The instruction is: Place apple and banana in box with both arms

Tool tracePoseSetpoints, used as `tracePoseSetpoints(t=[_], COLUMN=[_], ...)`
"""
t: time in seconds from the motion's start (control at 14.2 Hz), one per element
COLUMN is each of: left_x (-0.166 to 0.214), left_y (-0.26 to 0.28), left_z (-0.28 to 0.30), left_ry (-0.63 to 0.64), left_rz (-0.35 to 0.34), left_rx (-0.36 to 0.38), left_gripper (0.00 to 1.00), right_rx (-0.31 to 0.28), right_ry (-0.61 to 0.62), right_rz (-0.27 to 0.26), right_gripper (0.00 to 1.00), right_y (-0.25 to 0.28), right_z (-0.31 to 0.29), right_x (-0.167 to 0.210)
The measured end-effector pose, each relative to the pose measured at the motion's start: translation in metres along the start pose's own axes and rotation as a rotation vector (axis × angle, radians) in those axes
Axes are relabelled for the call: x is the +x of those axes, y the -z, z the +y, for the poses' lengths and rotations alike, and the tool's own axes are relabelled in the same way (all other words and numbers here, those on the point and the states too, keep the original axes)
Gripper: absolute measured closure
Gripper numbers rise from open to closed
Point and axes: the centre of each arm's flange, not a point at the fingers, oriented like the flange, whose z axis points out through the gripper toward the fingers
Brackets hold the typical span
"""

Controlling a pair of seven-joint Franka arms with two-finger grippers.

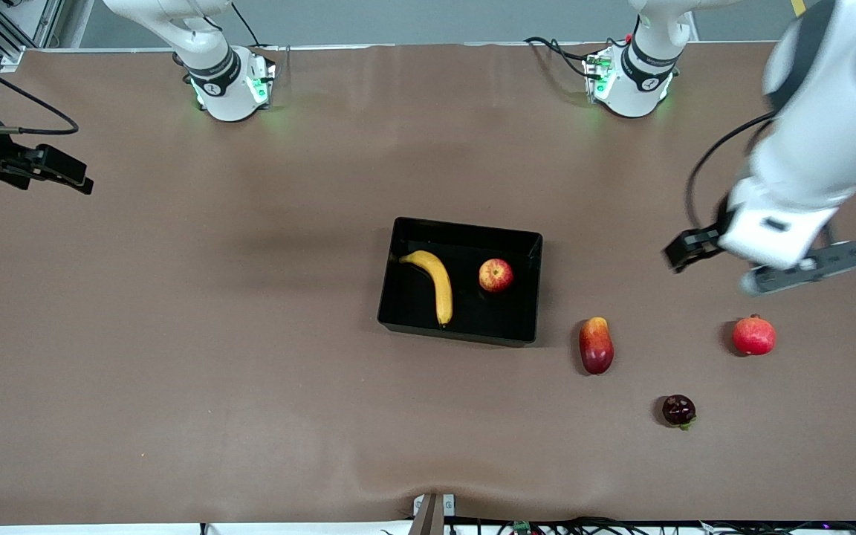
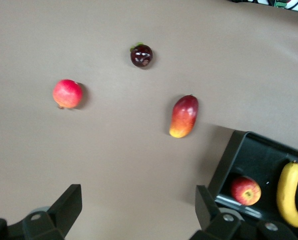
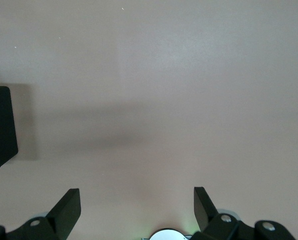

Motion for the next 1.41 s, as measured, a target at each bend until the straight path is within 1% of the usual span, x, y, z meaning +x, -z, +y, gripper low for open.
tracePoseSetpoints(t=[0.28,0.35,0.64,0.99,1.2,1.41], left_x=[-0.012,-0.015,-0.035,-0.072,-0.083,-0.084], left_y=[0.024,0.027,0.039,0.036,0.045,0.053], left_z=[-0.040,-0.052,-0.097,-0.108,-0.111,-0.113], left_ry=[-0.119,-0.139,-0.161,-0.171,-0.174,-0.184], left_rz=[-0.023,-0.031,-0.055,-0.091,-0.078,-0.061], left_rx=[0.036,0.033,0.021,-0.004,-0.020,-0.029], left_gripper=[0.00,0.00,0.00,0.00,0.00,0.00], right_rx=[0.000,0.000,-0.001,-0.002,-0.002,0.000], right_ry=[0.000,0.000,0.008,0.018,0.013,-0.002], right_rz=[0.000,0.000,0.000,-0.001,-0.001,0.002], right_gripper=[0.00,0.00,0.00,0.00,0.00,0.00], right_y=[0.000,0.000,0.000,0.000,0.000,0.002], right_z=[0.000,0.000,-0.005,-0.010,-0.007,0.001], right_x=[0.000,0.000,0.000,-0.001,-0.001,0.000])
